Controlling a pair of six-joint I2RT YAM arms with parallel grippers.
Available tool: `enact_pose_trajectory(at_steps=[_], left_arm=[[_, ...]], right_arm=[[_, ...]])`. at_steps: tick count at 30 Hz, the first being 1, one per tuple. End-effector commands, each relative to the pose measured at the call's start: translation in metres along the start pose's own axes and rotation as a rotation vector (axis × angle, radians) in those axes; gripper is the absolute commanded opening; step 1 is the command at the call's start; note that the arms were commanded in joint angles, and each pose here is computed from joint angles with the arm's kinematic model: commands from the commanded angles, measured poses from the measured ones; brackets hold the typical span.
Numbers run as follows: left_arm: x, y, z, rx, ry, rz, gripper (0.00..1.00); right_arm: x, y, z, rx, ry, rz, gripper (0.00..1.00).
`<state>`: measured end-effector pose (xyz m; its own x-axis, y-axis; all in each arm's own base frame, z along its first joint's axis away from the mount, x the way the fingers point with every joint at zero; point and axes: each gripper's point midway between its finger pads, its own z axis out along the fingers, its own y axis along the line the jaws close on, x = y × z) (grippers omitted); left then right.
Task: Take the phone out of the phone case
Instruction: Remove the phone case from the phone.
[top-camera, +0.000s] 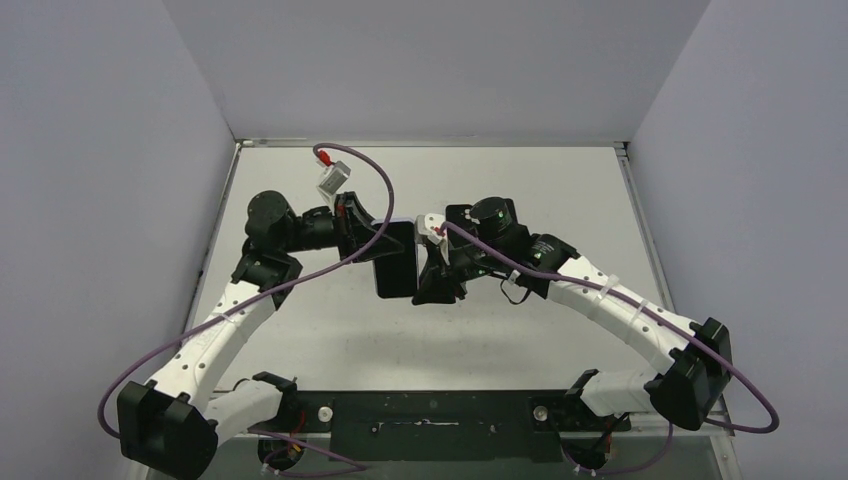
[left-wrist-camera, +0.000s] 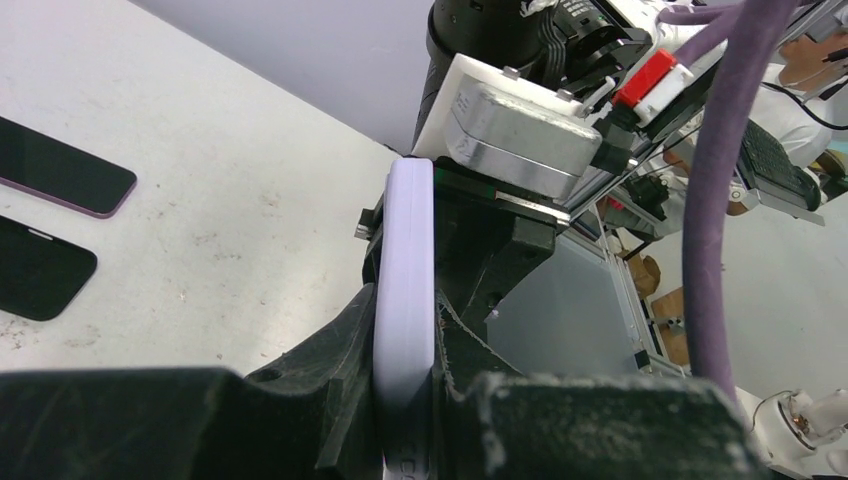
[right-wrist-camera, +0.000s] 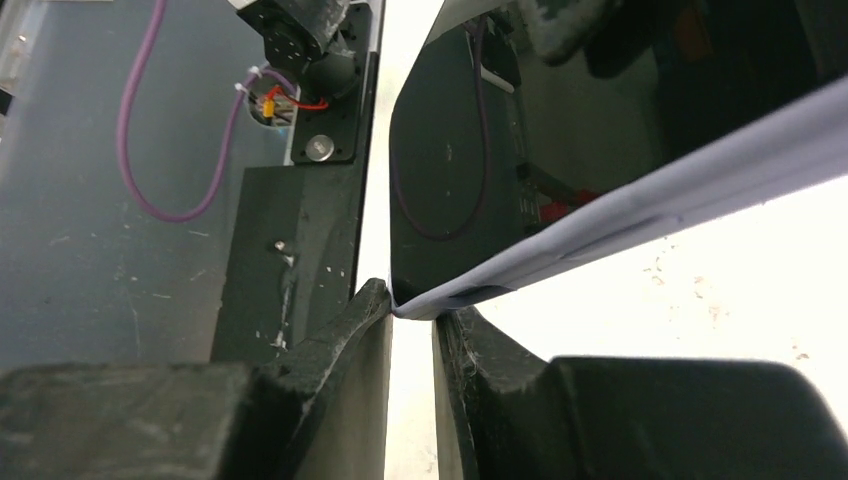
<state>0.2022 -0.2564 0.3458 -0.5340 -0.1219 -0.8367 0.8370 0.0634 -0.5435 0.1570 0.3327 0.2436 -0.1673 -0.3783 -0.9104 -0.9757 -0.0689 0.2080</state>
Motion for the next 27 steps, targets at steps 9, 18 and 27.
enact_pose_trajectory(at_steps=[9, 18, 27], left_arm=[[0.003, -0.041, -0.004, 0.161, 0.089, -0.121, 0.0], [0.01, -0.034, -0.001, 0.171, 0.119, -0.183, 0.0], [0.009, -0.025, 0.004, 0.163, 0.119, -0.207, 0.0]], right_arm=[[-0.039, -0.056, -0.014, 0.263, 0.013, -0.35, 0.0], [-0.048, -0.063, -0.016, 0.3, 0.049, -0.43, 0.0], [-0.045, -0.064, -0.012, 0.321, 0.096, -0.47, 0.0]])
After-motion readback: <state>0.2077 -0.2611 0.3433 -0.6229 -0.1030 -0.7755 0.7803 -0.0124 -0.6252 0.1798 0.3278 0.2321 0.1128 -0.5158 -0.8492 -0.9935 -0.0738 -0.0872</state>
